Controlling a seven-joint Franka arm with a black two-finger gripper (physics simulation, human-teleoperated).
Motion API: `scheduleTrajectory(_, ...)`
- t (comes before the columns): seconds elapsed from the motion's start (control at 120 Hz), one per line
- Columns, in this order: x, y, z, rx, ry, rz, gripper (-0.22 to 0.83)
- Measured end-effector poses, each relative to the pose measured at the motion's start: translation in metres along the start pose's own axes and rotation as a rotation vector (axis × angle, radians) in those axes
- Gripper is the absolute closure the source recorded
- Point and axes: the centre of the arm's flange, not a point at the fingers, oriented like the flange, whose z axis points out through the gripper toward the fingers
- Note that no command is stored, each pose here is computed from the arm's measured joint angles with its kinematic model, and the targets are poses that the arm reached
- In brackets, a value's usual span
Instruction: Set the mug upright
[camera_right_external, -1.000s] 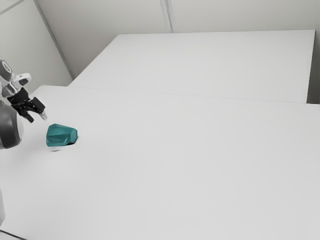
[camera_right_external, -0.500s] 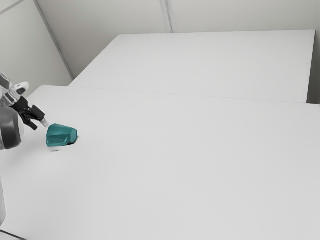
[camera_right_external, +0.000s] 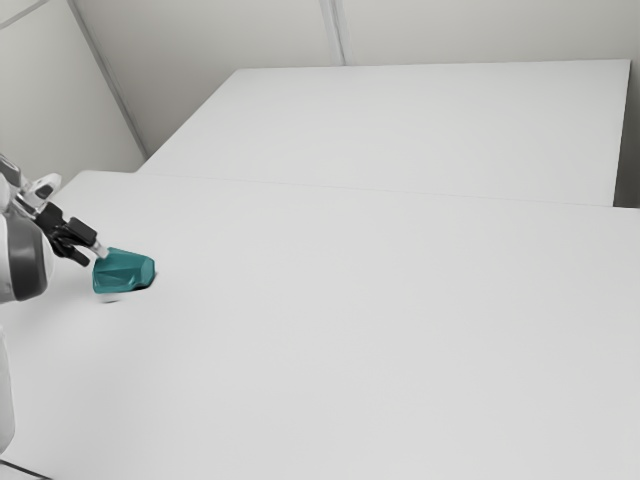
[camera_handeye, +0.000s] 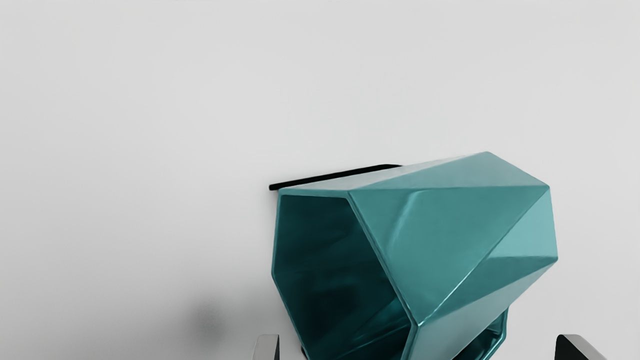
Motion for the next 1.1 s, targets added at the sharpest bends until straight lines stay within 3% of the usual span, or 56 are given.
scheduleTrajectory(1.1,-0.004,-0.008,0.051,-0.216,0.132,0.015,0.0)
